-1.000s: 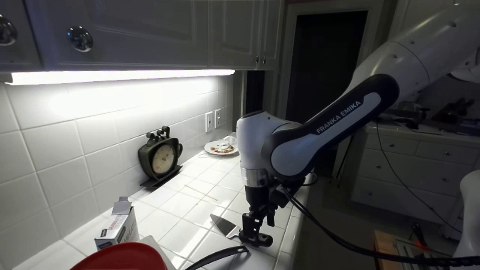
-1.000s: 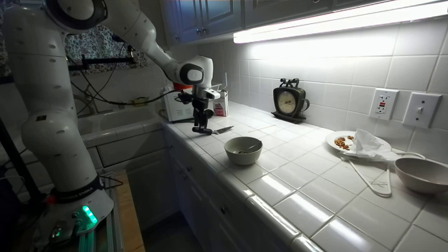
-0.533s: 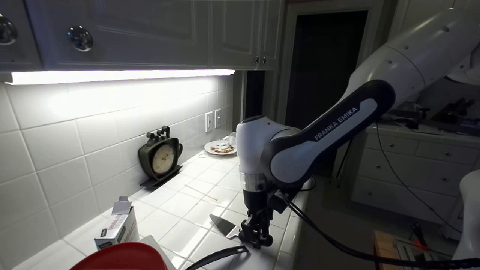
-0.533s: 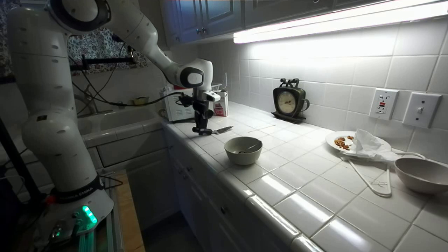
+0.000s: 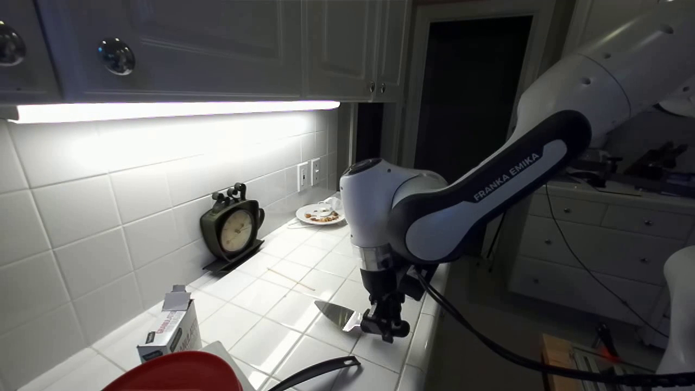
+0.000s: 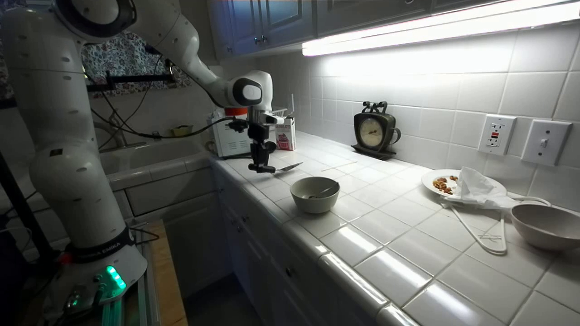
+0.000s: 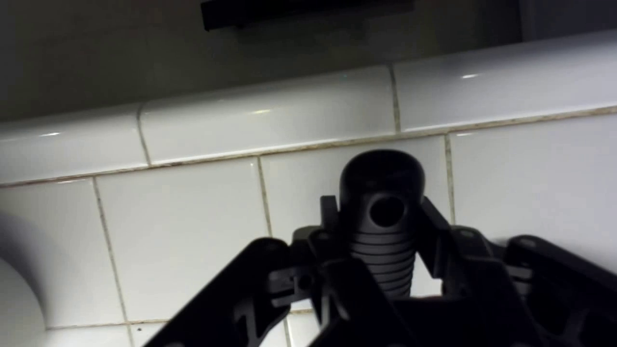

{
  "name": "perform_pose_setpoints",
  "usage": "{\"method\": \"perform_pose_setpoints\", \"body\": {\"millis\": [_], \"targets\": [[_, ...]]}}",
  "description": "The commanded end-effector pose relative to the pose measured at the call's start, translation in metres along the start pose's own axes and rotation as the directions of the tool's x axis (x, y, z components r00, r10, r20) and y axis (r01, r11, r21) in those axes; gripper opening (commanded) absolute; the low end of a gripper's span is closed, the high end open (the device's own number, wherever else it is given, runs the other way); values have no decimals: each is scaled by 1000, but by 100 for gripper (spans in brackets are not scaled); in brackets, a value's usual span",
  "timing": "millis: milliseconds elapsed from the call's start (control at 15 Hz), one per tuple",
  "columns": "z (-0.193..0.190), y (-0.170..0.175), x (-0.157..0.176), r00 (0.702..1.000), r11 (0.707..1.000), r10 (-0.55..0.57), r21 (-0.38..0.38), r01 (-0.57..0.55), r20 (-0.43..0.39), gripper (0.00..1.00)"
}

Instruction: Move the spatula to the right

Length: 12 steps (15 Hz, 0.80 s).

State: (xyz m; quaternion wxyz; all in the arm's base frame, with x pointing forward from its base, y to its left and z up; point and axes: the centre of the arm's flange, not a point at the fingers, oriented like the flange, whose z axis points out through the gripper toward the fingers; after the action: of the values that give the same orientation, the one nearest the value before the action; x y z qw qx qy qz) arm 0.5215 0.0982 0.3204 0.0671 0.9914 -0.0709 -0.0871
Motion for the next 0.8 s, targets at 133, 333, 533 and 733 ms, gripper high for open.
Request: {"method": "perform_pose_setpoints", "body": {"millis": [133,333,533,733], "targets": [[-66,49,-13,997,993,-79,-86,81,28,16],[-94,86,-9,992,990,-124,-67,126,37,16],[-113,127,0,984,984,-173,-30,175,45,16],[-119,178,5,982,984,-177,6,177,61,16]]}}
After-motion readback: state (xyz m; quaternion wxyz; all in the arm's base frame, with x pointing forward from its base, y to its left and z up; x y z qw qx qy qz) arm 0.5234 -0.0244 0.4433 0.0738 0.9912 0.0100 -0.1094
